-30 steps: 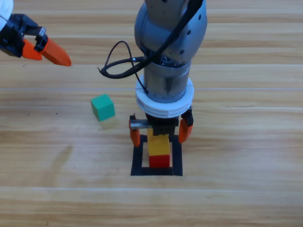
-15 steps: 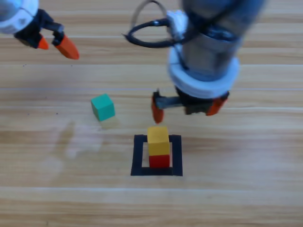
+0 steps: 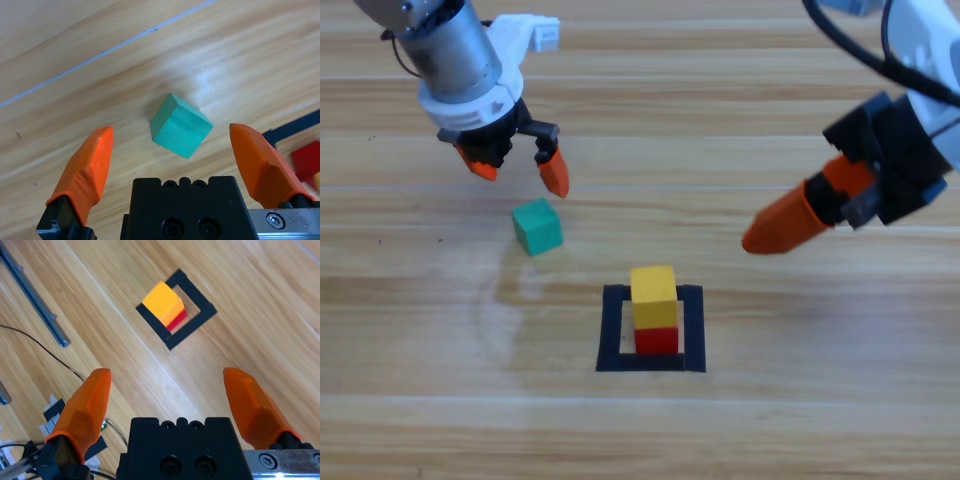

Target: Stack the blocks in the rectangular block: red at the bottom, yellow in the middle, green on top

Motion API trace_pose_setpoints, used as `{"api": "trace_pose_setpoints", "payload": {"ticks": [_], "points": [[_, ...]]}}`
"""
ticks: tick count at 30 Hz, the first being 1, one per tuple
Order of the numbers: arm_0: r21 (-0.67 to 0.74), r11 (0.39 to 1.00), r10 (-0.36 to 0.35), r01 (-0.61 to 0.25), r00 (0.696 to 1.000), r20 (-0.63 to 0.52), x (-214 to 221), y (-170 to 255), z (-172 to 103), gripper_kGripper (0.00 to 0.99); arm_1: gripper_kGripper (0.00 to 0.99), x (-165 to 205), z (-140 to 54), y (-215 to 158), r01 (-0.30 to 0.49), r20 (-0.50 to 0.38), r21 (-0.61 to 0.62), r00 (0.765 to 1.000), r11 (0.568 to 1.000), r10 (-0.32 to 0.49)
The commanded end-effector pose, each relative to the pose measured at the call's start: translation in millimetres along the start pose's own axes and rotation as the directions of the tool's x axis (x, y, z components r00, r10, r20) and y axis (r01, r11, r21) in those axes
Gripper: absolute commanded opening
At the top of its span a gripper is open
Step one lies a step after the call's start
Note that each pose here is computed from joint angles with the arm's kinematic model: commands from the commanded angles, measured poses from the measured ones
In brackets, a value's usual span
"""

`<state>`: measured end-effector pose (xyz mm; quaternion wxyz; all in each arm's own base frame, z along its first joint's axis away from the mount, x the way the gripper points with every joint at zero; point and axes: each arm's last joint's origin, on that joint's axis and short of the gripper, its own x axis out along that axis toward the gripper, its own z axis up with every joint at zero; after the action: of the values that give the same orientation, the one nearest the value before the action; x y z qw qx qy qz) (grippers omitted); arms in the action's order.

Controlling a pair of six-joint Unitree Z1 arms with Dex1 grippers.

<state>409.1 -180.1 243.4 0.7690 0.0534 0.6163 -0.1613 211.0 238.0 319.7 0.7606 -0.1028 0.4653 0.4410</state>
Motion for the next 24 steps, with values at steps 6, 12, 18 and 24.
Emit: {"api": "trace_pose_setpoints", "payload": {"ticks": [6, 12, 18, 24], "points": [[-0.377, 0.925, 0.059, -0.042, 0.998, 0.034, -8, -35, -1, 0.99, 0.989, -9, -18.2, -17, 0.023, 0.005, 0.05, 1.0, 0.998, -0.024], [-0.546, 0.83, 0.128, -0.114, 0.992, -0.014, 0, -51, -11, 0.99, 0.99, -10, -20.9, -21, 0.031, 0.017, 0.06, 0.999, 0.998, -0.032], [-0.612, 0.777, 0.141, -0.148, 0.988, -0.061, 5, -48, -19, 0.99, 0.99, -9, -22.2, -21, 0.026, 0.019, 0.057, 0.999, 0.998, -0.028], [-0.666, 0.719, 0.181, -0.202, 0.978, -0.101, 18, -45, -21, 0.99, 0.99, -6, -22.5, -23, 0.033, 0.016, 0.061, 0.999, 0.998, -0.035]]}}
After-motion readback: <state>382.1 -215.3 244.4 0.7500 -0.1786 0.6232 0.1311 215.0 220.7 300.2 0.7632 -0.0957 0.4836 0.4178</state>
